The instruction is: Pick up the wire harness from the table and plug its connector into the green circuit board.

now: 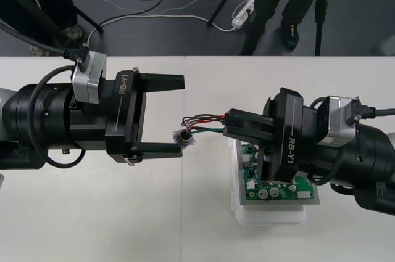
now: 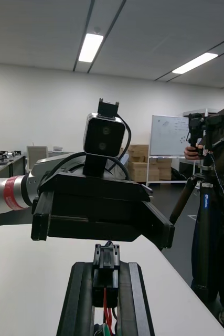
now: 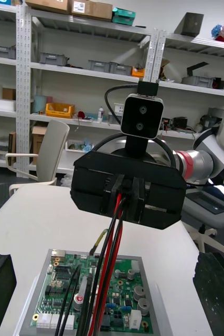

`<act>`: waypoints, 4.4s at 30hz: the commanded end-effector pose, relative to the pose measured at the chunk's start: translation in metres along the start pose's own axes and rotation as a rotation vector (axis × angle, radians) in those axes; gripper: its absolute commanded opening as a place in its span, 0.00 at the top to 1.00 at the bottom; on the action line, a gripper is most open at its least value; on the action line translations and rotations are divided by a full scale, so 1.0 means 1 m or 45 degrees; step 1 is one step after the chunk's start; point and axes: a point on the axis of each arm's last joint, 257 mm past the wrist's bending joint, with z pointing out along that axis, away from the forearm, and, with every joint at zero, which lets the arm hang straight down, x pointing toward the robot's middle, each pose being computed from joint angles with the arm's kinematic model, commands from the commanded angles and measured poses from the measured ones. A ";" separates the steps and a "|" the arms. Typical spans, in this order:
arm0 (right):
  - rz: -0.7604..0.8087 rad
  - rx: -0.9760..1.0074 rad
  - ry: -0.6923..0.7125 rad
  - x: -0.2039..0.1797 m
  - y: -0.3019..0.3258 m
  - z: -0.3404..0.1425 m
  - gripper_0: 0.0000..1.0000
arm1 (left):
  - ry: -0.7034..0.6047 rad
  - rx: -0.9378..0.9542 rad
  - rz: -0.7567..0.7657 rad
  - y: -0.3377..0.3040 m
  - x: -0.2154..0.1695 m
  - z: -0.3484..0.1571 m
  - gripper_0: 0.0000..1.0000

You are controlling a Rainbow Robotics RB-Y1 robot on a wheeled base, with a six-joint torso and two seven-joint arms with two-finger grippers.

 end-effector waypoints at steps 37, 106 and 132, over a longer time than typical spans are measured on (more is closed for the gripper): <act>-0.118 -0.030 -0.077 -0.020 0.007 0.050 1.00 | -0.053 0.158 0.173 -0.022 -0.027 0.024 0.00; -0.087 0.000 -0.053 -0.017 0.000 0.042 0.00 | -0.051 0.126 0.192 -0.015 -0.030 0.016 1.00; 0.080 -0.060 0.258 0.011 -0.013 -0.015 0.00 | -0.048 0.099 0.133 0.001 0.044 -0.037 1.00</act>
